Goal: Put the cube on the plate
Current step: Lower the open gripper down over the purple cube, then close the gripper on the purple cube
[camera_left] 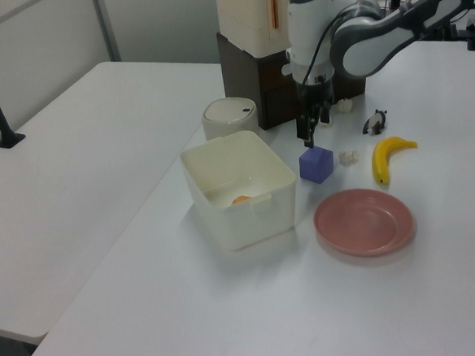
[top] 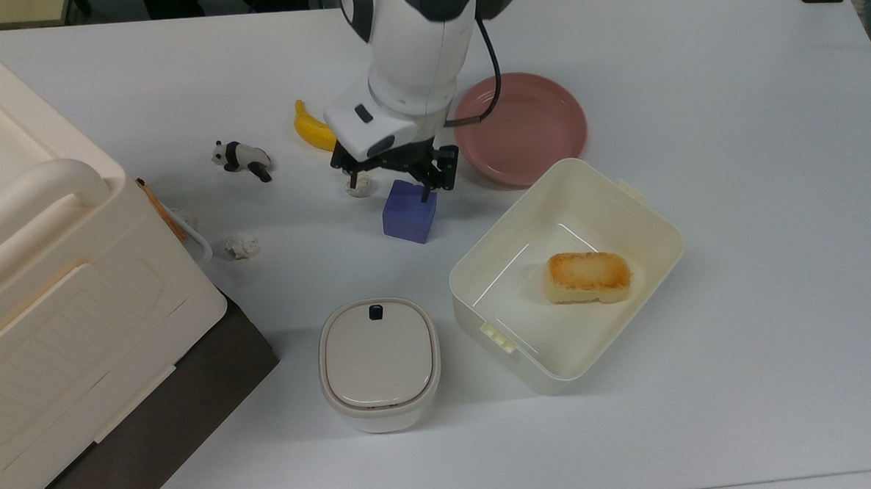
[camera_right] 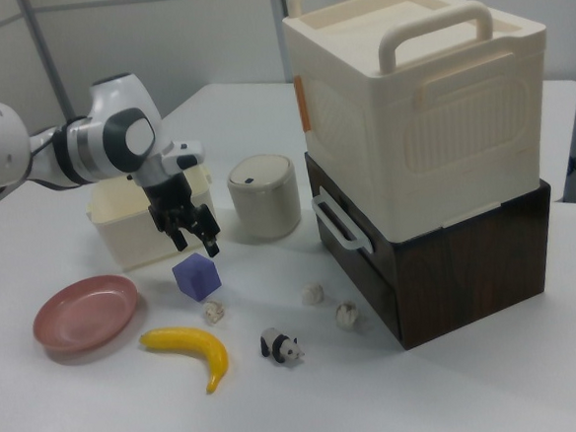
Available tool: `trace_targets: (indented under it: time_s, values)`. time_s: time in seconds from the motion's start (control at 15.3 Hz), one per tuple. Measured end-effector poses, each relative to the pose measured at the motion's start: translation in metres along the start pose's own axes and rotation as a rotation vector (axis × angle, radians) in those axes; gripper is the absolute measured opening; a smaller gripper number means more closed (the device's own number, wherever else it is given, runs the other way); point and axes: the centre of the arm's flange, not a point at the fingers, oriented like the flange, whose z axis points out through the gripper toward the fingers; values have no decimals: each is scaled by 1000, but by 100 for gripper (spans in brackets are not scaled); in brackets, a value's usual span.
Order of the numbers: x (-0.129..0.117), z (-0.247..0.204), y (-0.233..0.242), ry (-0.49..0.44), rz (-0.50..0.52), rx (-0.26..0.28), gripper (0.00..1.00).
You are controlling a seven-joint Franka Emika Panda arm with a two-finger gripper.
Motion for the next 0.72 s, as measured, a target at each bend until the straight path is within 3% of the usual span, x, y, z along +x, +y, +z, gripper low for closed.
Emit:
trace_targets:
  time_s: [0.46, 0.72]
  values:
    - [-4, 31, -28, -33, -15, -1, 100]
    - [-6, 31, -33, -31, -26, -6, 66]
